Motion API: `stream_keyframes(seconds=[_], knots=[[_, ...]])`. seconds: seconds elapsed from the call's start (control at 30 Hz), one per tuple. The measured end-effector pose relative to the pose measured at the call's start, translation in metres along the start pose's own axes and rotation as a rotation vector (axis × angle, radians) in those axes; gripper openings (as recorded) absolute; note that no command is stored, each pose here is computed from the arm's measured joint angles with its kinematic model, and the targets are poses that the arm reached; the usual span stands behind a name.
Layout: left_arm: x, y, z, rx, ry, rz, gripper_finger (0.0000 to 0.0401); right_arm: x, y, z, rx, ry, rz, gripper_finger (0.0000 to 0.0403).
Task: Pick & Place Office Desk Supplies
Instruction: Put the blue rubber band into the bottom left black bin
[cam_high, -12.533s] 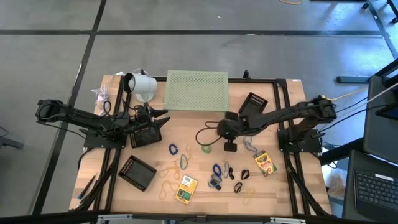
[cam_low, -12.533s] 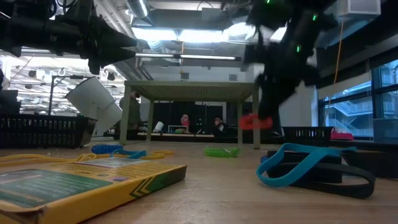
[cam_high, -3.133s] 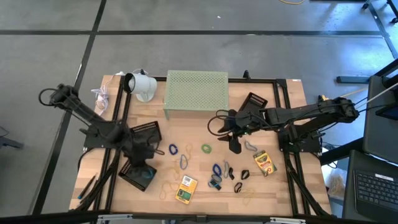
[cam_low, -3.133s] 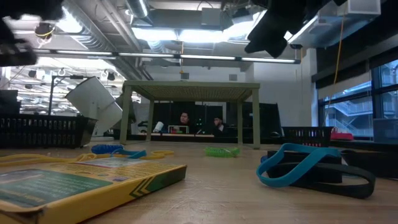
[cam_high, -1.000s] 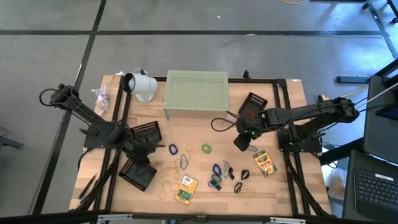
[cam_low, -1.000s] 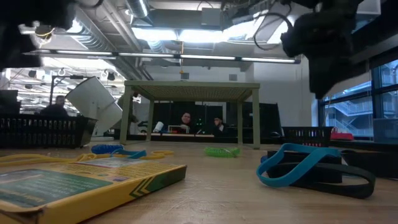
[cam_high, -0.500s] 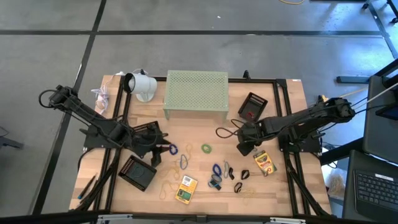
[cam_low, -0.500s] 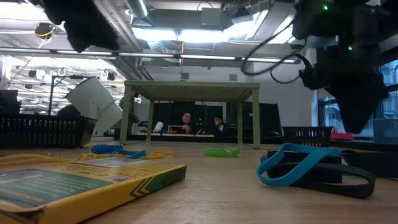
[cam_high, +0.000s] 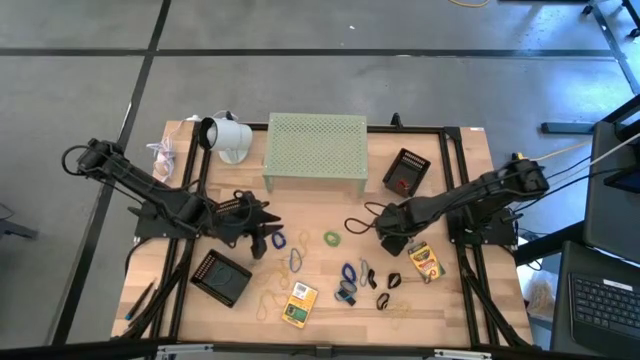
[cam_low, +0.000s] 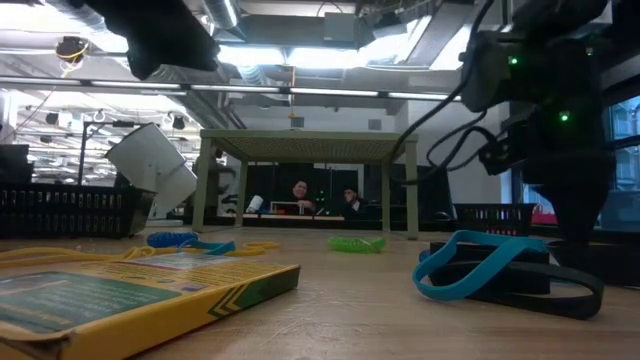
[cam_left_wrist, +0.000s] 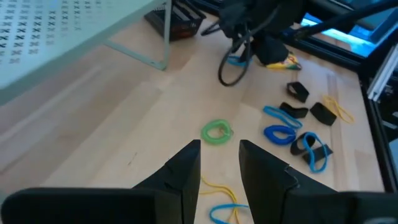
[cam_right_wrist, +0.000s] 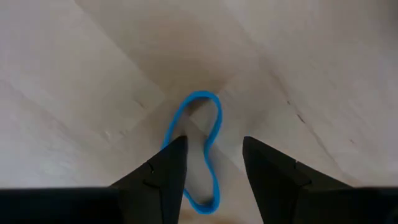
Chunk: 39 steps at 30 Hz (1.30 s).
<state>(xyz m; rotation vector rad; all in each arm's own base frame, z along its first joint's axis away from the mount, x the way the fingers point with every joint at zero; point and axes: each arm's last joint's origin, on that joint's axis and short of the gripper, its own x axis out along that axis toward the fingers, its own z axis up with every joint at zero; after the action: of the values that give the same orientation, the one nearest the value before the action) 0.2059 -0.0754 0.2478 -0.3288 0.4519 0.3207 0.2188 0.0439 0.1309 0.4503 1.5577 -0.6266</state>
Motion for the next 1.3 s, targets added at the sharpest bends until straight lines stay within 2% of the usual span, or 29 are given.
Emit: stream_keyframes(seconds=[0.13, 0.23, 0.33, 0.5, 0.67, 0.77, 0.9, 1.03, 1.13, 1.3], knots=[[0.002, 0.004, 0.003, -0.010, -0.017, 0.036, 0.0102, 0.004, 0.001, 0.003, -0.057, 0.009, -0.007, 0.0159], [0.005, 0.009, 0.006, 0.001, -0.045, 0.088, 0.0103, 0.004, 0.002, 0.003, -0.092, 0.002, 0.000, 0.0141], [0.007, 0.013, 0.009, 0.008, -0.086, 0.151, 0.0104, 0.004, 0.002, 0.003, -0.130, -0.002, 0.014, 0.0102], [0.009, 0.020, 0.018, 0.006, -0.186, 0.267, 0.0101, 0.004, 0.004, 0.004, -0.211, -0.003, 0.031, 0.0017], [0.011, 0.028, 0.027, -0.036, -0.275, 0.375, 0.0102, 0.002, 0.003, 0.006, -0.301, -0.016, 0.019, 0.0012], [0.013, 0.030, 0.028, -0.020, -0.258, 0.371, 0.0109, -0.003, 0.002, 0.012, -0.331, -0.040, 0.003, 0.0005], [0.021, 0.028, 0.024, 0.072, -0.170, 0.288, 0.0127, -0.013, 0.003, 0.026, -0.313, -0.206, -0.108, 0.0003], [0.032, 0.023, 0.016, 0.156, -0.078, 0.207, 0.0148, -0.033, 0.013, 0.042, -0.250, -0.355, -0.097, 0.0002], [0.041, 0.021, 0.010, 0.186, -0.028, 0.186, 0.0161, -0.053, 0.025, 0.059, -0.230, -0.514, -0.042, 0.0001], [0.055, 0.020, -0.002, 0.228, 0.030, 0.213, 0.0168, -0.093, 0.050, 0.080, -0.323, -0.737, 0.175, 0.0001]])
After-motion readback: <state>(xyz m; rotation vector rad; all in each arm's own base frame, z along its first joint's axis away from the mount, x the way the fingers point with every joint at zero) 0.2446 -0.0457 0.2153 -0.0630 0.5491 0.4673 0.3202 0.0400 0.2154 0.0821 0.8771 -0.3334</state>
